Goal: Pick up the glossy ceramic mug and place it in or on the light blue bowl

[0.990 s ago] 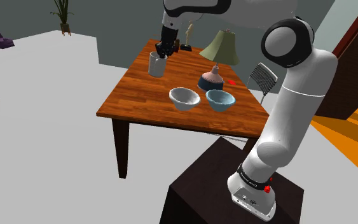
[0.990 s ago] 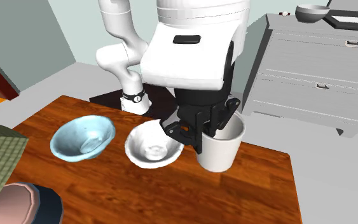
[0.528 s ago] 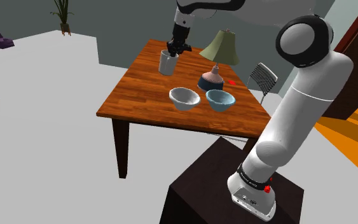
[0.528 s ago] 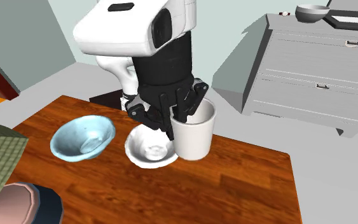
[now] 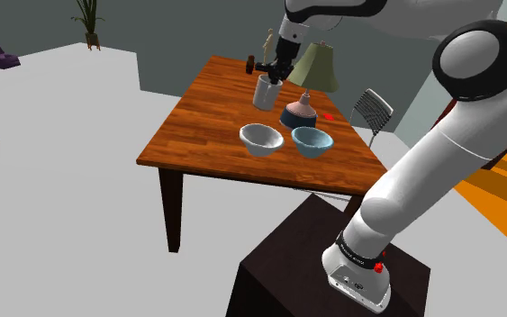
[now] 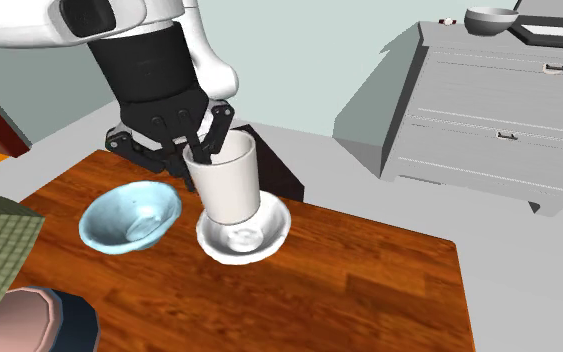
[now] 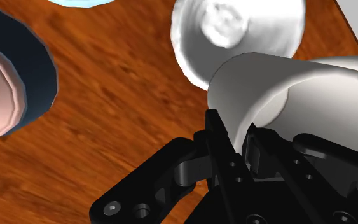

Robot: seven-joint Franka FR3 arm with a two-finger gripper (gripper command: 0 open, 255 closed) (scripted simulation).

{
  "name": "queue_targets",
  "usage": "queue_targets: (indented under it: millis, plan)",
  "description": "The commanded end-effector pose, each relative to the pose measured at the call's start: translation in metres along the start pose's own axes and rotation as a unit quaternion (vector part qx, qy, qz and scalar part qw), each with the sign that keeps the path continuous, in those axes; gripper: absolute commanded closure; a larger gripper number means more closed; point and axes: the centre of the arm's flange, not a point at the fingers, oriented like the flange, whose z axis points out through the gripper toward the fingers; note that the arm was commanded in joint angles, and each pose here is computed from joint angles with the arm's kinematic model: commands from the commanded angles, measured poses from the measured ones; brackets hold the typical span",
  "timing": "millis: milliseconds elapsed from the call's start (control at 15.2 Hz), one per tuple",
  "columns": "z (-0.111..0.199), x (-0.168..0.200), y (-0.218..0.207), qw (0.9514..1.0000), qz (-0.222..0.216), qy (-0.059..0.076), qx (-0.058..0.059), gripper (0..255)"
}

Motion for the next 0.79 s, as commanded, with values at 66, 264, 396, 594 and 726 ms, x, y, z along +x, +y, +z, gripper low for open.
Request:
queue_targets:
  millis: [66, 264, 396, 594, 726]
  plan:
    - [-0.003, -0.026, 0.026, 1.0000, -0.001, 0.000, 0.000, 255]
    - [-0.010, -0.054, 0.053, 1.0000, -0.001, 0.000, 0.000, 255]
    - [-0.014, -0.073, 0.071, 1.0000, -0.001, 0.000, 0.000, 255]
    - [-0.020, -0.101, 0.098, 1.0000, -0.001, 0.000, 0.000, 255]
    - [-0.024, -0.120, 0.116, 1.0000, -0.001, 0.000, 0.000, 255]
